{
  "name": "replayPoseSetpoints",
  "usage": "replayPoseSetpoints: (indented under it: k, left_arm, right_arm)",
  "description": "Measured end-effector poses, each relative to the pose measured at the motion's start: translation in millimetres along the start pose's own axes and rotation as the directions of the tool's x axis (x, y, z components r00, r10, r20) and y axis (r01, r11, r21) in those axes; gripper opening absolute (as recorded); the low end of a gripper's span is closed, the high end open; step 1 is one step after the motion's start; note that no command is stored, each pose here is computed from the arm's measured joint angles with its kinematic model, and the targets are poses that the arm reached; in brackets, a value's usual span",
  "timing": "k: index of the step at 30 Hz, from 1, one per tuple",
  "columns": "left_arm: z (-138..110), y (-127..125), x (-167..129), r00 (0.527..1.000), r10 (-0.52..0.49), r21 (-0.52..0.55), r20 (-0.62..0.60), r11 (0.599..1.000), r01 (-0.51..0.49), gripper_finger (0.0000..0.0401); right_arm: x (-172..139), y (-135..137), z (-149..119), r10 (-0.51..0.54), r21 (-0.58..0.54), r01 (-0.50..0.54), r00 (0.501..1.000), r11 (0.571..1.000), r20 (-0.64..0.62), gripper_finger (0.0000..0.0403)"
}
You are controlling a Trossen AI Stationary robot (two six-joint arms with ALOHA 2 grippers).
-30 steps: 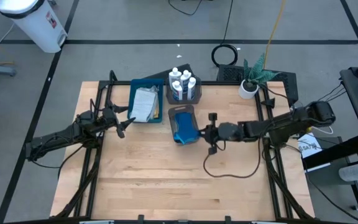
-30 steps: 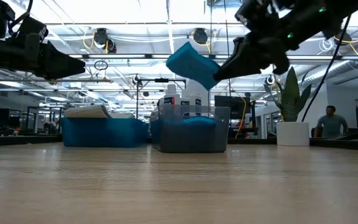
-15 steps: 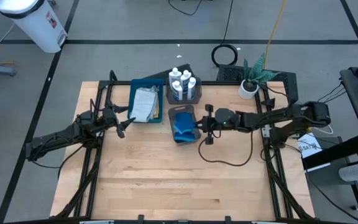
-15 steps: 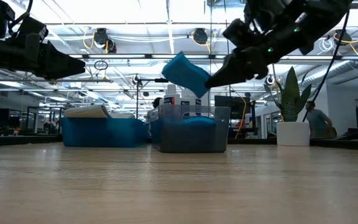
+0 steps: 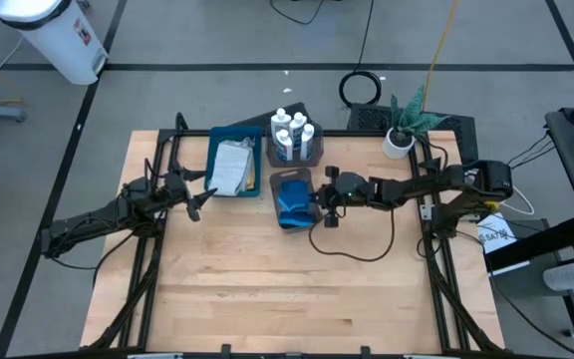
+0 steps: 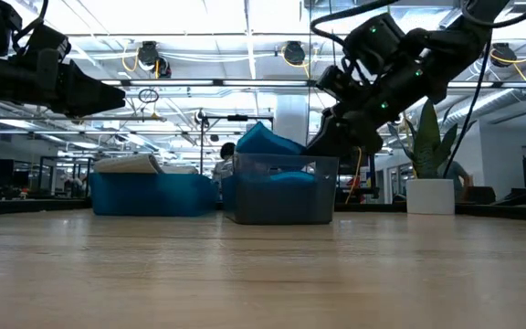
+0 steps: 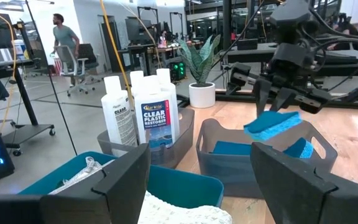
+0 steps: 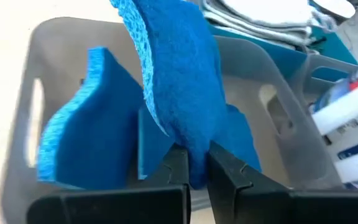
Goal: Pick & Place Kitchen Items
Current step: Put the blue sponge into the bottom black bin
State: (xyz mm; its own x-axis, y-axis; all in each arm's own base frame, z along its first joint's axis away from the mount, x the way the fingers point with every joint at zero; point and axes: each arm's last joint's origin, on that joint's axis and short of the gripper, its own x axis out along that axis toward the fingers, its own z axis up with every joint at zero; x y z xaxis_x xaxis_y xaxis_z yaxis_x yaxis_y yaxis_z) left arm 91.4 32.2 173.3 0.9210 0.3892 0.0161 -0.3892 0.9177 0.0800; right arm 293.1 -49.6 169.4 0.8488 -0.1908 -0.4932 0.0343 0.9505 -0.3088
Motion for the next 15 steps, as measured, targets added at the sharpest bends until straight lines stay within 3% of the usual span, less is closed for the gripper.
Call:
replayPoseSetpoints:
  k: [7, 15]
  left_arm:
    - [0.0, 0.0, 0.0, 1.0, 0.001, 0.0, 0.0, 1.0, -0.001, 0.0283]
    - [0.0, 0.0, 0.0, 1.0, 0.0, 0.0, 0.0, 1.0, 0.0, 0.0283]
  right_arm:
    - [0.0, -4.3, 0.0, -0.015, 0.014, 0.014, 1.0, 1.0, 0.009, 0.0033]
    - [0.1, -4.2, -0.3, -0.014, 0.013, 0.014, 1.0, 1.0, 0.007, 0.0113]
